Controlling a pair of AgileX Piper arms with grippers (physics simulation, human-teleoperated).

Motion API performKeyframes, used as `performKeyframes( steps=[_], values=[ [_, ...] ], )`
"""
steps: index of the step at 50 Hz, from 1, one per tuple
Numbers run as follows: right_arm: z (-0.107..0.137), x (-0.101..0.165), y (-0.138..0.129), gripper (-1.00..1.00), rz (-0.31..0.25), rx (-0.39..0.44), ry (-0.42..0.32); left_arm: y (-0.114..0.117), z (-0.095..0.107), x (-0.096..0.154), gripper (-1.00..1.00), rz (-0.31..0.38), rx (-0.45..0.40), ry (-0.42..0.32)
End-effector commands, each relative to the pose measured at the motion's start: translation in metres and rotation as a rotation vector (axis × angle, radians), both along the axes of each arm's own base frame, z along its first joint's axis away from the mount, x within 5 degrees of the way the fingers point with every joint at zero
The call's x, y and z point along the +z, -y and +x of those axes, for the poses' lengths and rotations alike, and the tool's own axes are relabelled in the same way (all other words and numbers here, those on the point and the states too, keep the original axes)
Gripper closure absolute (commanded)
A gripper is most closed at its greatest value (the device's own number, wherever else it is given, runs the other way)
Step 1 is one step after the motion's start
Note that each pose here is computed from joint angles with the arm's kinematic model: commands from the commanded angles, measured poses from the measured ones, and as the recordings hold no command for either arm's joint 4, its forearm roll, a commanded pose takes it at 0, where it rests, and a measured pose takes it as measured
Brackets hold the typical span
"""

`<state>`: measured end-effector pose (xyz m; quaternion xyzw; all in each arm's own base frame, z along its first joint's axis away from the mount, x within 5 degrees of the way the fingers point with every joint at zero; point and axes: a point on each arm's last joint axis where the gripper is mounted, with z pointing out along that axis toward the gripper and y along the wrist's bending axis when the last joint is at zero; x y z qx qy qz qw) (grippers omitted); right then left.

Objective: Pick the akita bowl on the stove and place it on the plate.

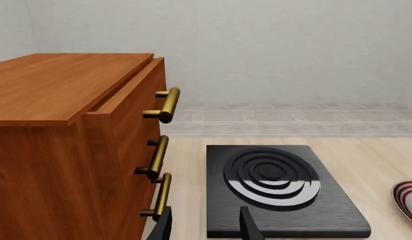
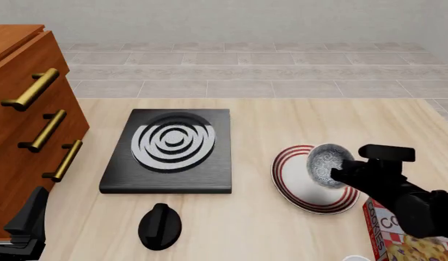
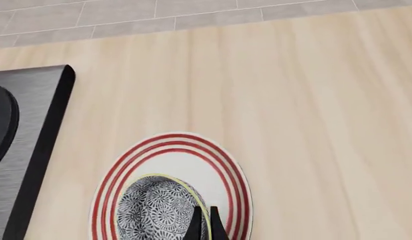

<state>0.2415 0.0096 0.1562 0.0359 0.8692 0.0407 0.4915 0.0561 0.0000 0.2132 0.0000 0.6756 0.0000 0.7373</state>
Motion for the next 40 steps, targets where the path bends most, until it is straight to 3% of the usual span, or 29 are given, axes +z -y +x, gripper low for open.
performKeyframes(
  steps=[1,18,27,29,40],
  values=[
    [0.013,-0.008,-0.004,1.0,-0.016,0.022,-0.021,0.0,0.0,0.0,-1.0,0.0,0.0,0.0],
    [0.029,-0.013,-0.002,1.0,-0.065,0.041,-0.055,0.0,0.0,0.0,-1.0,0.0,0.0,0.0],
    [0.03,-0.03,-0.003,1.0,-0.074,0.05,-0.083,0.0,0.0,0.0,-1.0,0.0,0.0,0.0],
    [0.031,-0.031,0.005,1.0,-0.111,0.049,-0.088,0.0,0.0,0.0,-1.0,0.0,0.0,0.0],
    [0.026,-0.035,0.001,1.0,-0.11,0.061,-0.101,0.0,0.0,0.0,-1.0,0.0,0.0,0.0]
  ],
)
